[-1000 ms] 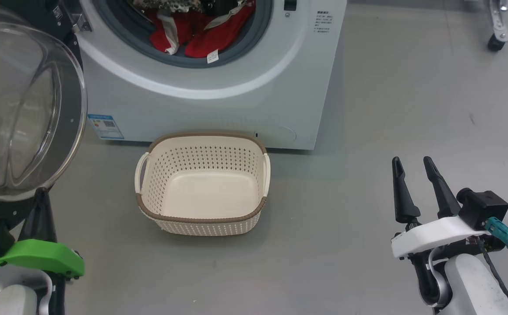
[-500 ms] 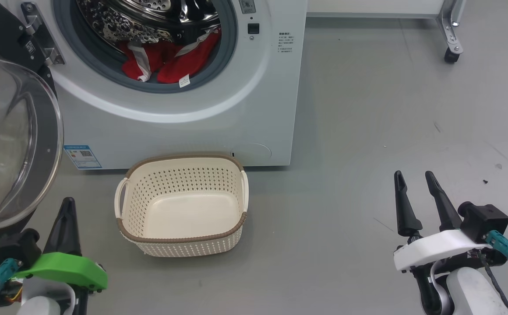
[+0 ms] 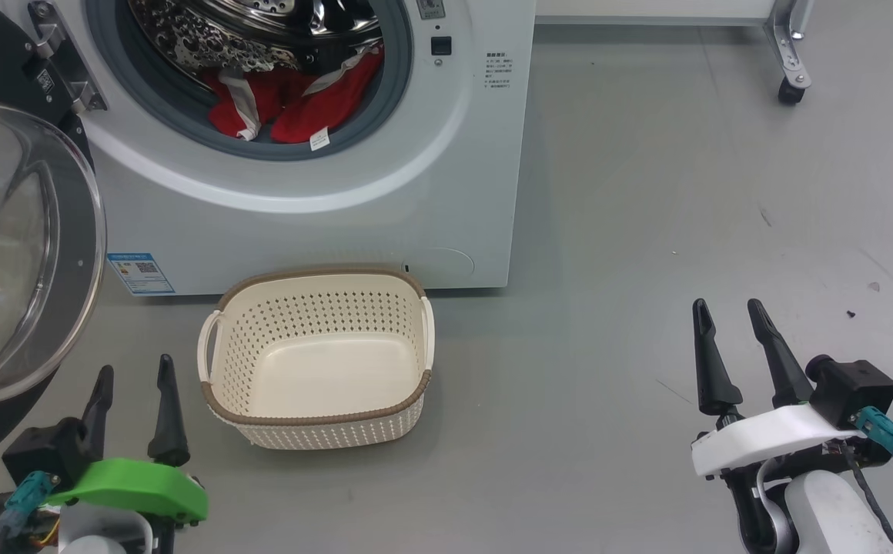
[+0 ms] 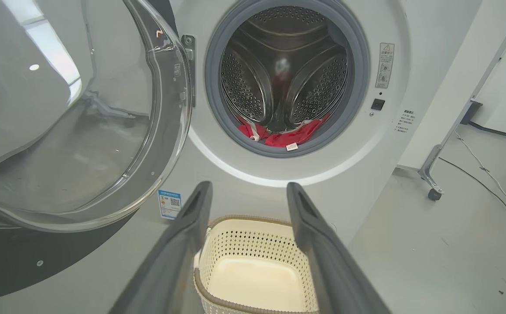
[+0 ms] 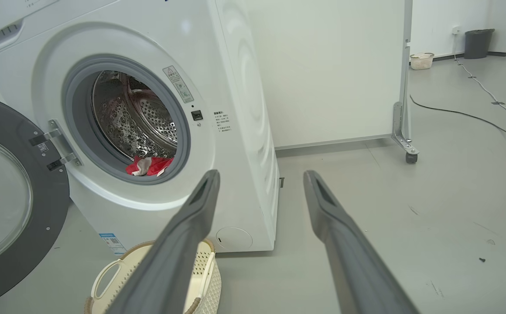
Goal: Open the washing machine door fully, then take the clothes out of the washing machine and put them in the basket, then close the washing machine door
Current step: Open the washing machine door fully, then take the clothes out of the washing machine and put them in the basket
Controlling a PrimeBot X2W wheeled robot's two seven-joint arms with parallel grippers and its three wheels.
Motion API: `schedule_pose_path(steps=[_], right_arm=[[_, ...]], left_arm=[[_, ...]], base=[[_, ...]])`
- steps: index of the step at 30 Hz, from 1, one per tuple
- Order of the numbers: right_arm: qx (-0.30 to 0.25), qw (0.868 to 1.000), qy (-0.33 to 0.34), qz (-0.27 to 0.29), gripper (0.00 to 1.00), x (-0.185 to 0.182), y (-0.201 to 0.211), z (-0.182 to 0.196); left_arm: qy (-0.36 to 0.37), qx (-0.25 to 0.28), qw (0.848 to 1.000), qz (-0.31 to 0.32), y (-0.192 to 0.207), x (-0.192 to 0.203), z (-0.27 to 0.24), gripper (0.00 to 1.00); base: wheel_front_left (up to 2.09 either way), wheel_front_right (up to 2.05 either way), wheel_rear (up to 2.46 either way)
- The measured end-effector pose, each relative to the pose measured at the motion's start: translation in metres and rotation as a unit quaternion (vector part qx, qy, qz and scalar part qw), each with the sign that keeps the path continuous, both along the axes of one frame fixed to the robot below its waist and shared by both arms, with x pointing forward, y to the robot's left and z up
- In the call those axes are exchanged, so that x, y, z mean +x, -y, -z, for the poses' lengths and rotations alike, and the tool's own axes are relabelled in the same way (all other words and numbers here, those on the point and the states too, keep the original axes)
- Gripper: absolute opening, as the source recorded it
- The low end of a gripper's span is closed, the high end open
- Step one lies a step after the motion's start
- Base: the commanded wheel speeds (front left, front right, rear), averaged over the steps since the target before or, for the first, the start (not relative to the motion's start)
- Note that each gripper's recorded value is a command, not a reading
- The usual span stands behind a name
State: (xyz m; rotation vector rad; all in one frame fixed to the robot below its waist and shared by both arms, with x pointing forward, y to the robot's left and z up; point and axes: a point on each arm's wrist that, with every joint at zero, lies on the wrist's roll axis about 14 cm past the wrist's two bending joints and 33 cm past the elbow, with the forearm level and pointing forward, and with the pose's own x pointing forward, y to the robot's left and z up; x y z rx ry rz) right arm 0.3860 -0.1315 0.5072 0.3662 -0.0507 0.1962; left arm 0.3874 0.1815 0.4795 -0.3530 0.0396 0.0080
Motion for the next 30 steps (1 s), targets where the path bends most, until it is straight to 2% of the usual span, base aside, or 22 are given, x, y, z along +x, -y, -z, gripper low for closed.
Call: schedule_pose_path(steps=[30], right_arm=[[-0.002,1.000,-0.007,0.002,1.00,-0.003,0.001,0.006]], left_arm=[[0.008,-0.008,1.000,0.022,0.013,-0.003,-0.003,1.00]], base=[[0.00,0.00,0.00]])
